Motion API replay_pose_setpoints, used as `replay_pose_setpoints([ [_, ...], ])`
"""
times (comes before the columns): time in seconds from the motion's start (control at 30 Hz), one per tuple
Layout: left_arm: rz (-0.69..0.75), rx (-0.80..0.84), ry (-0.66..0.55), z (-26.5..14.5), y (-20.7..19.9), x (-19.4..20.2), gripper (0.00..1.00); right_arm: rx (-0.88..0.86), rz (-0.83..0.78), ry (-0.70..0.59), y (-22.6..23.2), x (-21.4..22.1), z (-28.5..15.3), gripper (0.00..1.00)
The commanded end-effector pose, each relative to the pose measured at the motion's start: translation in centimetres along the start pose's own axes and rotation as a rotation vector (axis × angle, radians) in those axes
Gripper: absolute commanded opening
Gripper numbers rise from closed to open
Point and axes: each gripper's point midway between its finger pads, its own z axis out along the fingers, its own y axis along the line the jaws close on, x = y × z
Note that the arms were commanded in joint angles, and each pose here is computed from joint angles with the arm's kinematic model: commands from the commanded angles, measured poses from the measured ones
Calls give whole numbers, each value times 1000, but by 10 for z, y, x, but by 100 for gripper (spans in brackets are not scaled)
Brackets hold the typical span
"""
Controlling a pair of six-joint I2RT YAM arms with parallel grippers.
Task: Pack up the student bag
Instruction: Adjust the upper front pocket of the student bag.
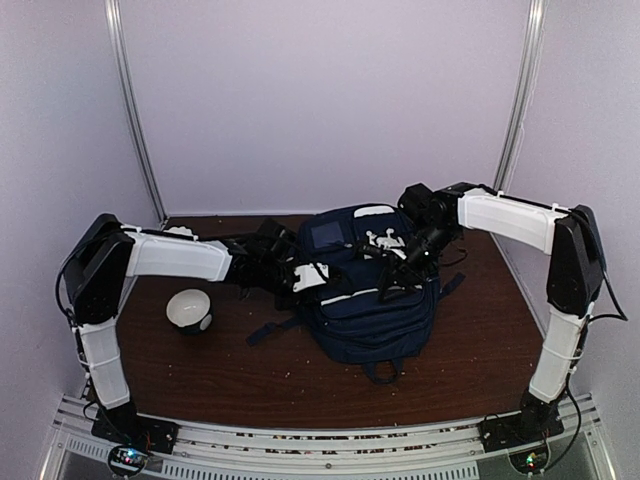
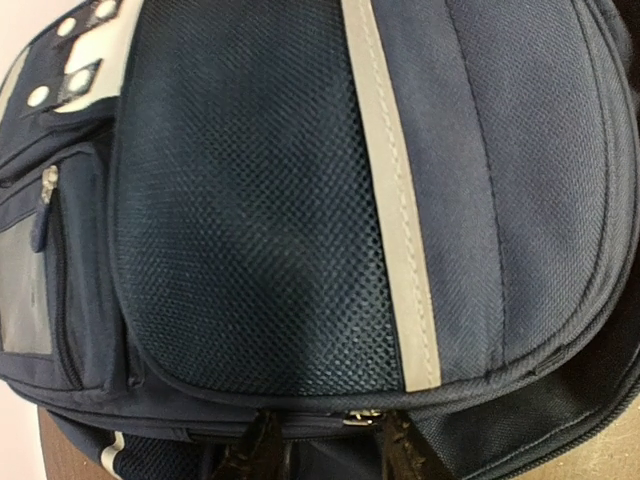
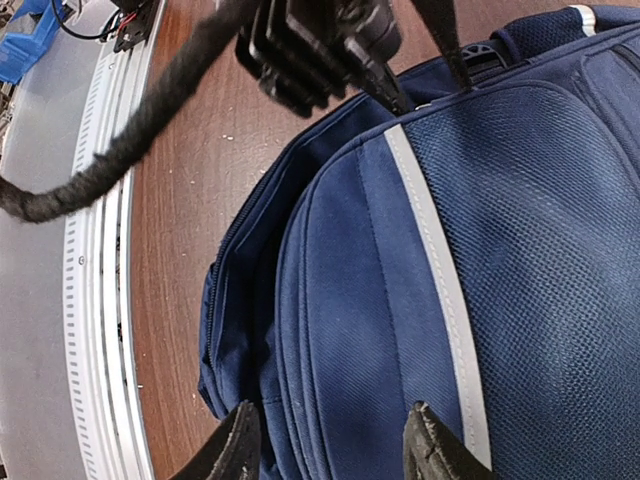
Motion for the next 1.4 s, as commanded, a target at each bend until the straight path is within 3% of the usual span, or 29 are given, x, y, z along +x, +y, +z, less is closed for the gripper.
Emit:
replay_pose_setpoints([
  [0.0, 58, 12, -28, 10, 6, -8, 34, 7, 45, -12, -11, 3, 1, 49],
  [0.2, 70, 26, -9, 15, 1, 0, 34, 39, 107, 11, -31, 14, 12, 49],
  [0.53, 154, -7, 55, 31, -3, 4, 42, 24, 143, 32, -39, 22, 26, 48],
  [0.63, 133, -59, 115, 41, 8, 11, 42, 17, 156, 38, -41, 23, 29, 48],
  [0.73, 97, -55, 99, 37, 10, 6, 42, 16, 162, 37, -41, 23, 30, 48],
  [1.0, -36, 208, 13, -10, -36, -23, 25, 31, 172, 40, -44, 23, 27, 47],
  [1.17, -116, 292, -34, -32, -62, -30, 16, 25, 177, 40, -45, 24, 28, 47],
  [1.23, -155, 289, -41, -39, -66, -30, 15, 22, 178, 38, -45, 24, 29, 47],
  [1.37, -190, 123, -16, -42, -43, -16, 19, 10, 182, 32, -44, 23, 30, 47],
])
